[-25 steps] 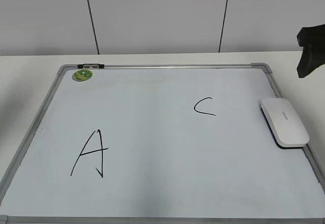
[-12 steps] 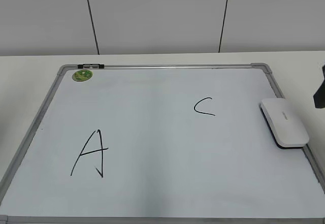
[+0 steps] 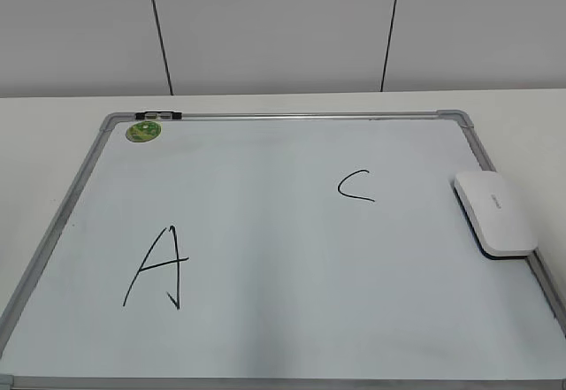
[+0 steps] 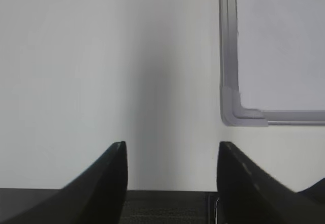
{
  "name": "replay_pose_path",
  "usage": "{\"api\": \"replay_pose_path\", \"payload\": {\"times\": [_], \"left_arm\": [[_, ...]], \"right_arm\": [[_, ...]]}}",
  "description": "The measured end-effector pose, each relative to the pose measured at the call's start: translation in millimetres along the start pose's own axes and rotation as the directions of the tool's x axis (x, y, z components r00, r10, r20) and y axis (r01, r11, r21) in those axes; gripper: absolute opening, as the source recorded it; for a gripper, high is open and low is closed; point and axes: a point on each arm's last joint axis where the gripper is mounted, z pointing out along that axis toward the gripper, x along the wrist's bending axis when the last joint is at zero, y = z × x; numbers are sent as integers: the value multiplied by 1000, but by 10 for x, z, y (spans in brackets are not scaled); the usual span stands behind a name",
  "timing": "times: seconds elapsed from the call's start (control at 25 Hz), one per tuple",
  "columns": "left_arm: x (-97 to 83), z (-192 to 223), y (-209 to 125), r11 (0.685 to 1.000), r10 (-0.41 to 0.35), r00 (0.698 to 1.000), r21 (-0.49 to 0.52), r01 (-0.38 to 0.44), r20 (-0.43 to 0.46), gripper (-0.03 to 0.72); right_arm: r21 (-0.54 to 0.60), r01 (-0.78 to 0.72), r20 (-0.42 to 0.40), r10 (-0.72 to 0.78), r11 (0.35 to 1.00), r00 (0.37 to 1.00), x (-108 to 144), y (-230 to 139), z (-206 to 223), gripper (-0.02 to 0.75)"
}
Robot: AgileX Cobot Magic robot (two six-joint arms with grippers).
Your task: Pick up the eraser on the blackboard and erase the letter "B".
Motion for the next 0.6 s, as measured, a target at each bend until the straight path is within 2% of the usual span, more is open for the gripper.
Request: {"api": "replay_pose_path", "payload": {"times": [0.28,0.4,0.6], "left_arm": [[31,-136,-284,999,-26,1000,-27,26,-7,426],[32,-130,-336,999,-28,1000,-36,28,-7,420],[34,-140,-364,998,-32,999,-46,31,-7,418]], "right_arm": [[-2,4,-3,-4,1000,1000,-30,-556,-18,555],[-12,13,1,-13,1000,1000,-36,-664,-81,555],[-1,48,64,-48,999,997,-94,-772,-149,555]]}}
